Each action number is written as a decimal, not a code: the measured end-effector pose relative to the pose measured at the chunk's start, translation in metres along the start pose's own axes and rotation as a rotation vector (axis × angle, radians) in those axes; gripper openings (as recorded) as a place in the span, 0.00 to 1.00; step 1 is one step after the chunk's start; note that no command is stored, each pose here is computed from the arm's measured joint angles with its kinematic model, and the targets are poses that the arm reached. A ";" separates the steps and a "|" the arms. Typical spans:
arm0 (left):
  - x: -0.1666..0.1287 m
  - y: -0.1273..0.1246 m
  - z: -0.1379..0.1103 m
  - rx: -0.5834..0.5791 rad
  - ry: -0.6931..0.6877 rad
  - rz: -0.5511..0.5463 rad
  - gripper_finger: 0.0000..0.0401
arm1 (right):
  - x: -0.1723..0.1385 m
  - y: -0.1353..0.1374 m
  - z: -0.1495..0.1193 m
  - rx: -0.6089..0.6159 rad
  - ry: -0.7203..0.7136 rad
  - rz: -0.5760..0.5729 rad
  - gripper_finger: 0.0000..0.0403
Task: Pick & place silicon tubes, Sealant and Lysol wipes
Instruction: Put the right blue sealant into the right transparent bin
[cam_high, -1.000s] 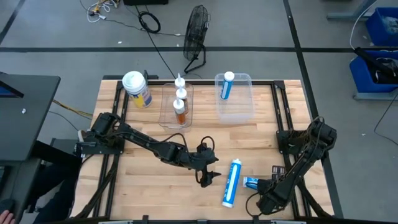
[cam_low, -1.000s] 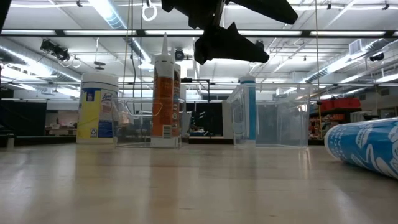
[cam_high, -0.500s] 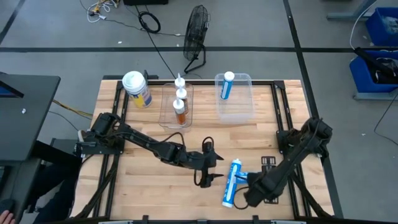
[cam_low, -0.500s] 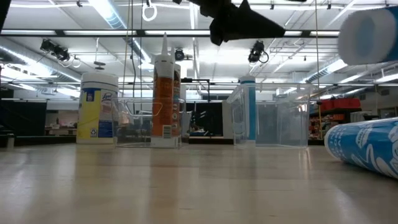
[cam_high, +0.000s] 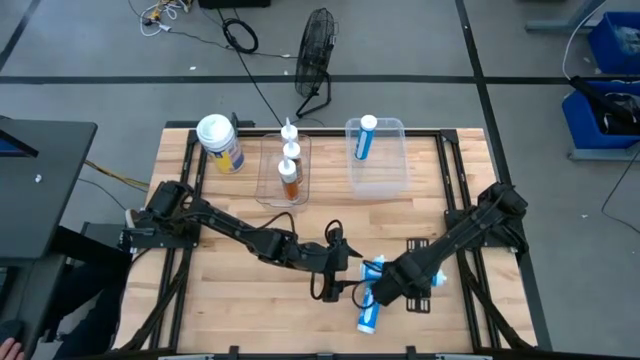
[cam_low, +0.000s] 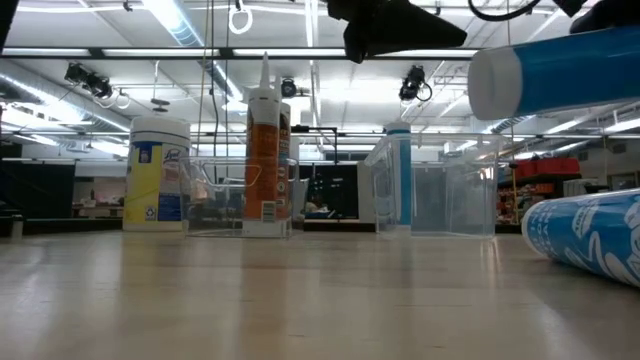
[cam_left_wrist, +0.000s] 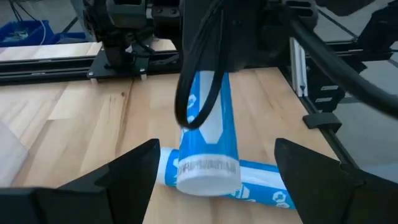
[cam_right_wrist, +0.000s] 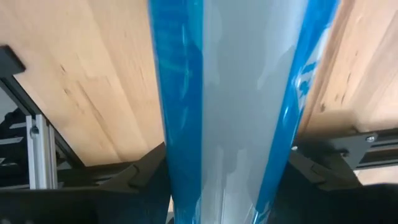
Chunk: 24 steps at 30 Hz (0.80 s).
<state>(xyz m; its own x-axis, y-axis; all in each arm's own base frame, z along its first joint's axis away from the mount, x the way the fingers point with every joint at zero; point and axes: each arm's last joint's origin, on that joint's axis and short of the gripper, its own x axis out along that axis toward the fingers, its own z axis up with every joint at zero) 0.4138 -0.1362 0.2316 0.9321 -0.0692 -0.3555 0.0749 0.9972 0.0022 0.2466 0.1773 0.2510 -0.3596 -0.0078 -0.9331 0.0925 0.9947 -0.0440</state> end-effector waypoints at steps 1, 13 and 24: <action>0.000 0.002 0.000 -0.002 0.001 0.004 0.80 | 0.000 -0.001 0.001 -0.001 0.000 0.002 0.51; 0.003 0.013 -0.004 -0.033 0.051 0.002 0.80 | -0.021 -0.005 0.006 -0.039 -0.081 0.025 0.51; 0.002 0.008 -0.007 -0.058 0.088 -0.090 0.80 | -0.040 -0.014 0.014 -0.066 -0.198 -0.007 0.51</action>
<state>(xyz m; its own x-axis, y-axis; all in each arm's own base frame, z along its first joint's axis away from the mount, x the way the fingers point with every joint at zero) 0.4140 -0.1280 0.2247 0.8877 -0.1585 -0.4322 0.1340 0.9872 -0.0867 0.2729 0.1626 0.2844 -0.1703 -0.0283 -0.9850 0.0269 0.9991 -0.0333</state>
